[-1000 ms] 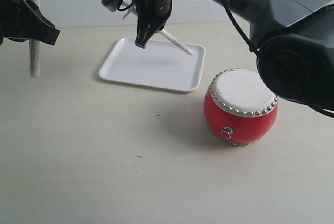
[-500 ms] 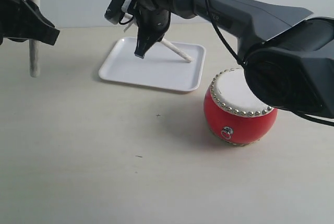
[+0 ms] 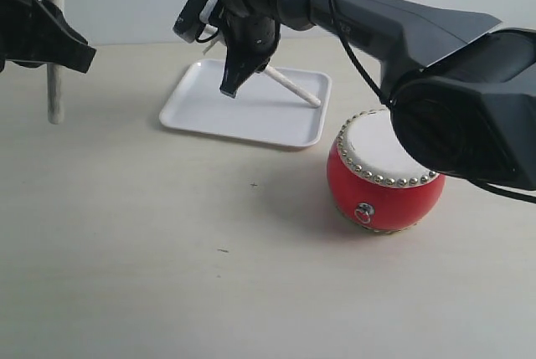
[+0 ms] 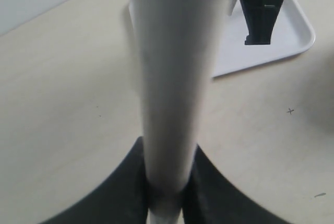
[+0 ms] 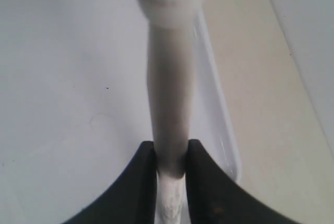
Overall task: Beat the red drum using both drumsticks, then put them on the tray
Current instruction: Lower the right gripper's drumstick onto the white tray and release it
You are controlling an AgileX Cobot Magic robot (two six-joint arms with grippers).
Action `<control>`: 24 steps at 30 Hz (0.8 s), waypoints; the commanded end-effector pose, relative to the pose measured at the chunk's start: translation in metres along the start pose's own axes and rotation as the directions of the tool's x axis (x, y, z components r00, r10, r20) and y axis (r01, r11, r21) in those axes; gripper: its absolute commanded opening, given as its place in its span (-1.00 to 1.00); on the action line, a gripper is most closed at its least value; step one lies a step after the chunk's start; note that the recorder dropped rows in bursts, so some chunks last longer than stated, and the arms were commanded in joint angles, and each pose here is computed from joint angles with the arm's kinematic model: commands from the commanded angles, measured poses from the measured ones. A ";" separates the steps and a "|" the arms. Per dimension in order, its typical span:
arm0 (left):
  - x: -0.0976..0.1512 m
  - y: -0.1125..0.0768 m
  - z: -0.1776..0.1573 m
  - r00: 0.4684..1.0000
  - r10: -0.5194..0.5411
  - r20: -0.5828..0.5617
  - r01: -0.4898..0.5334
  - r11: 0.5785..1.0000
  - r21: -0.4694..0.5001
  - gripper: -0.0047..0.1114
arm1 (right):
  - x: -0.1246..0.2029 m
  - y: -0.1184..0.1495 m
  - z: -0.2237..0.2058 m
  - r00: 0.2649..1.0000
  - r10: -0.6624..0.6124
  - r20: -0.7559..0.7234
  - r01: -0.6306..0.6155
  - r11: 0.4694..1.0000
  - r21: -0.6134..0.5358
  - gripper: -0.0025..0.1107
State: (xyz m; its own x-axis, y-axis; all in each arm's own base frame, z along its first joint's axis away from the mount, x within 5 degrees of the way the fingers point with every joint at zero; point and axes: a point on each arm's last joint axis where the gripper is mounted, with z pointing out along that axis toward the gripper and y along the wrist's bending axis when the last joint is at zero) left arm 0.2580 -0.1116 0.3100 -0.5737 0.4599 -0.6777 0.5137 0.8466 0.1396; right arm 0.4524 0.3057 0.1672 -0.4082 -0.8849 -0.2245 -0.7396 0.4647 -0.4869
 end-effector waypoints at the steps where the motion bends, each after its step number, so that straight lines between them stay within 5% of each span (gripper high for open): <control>1: 0.000 0.001 -0.003 1.000 -0.007 0.012 0.007 1.000 -0.003 -0.92 | 0.006 0.013 0.024 0.999 -0.003 -0.048 0.001 1.000 -0.027 -0.95; 24: 0.000 0.001 -0.003 1.000 -0.007 0.018 0.007 1.000 -0.004 -0.92 | 0.004 0.016 0.035 0.998 0.062 -0.024 -0.063 0.998 -0.006 -0.25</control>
State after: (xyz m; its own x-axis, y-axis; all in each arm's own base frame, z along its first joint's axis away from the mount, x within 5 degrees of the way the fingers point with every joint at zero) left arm 0.2580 -0.1116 0.3100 -0.5737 0.4599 -0.6777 0.5137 0.8466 0.1396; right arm 0.4565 0.3084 0.1255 -0.4521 -0.8668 -0.2106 -0.7324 0.4955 -0.4669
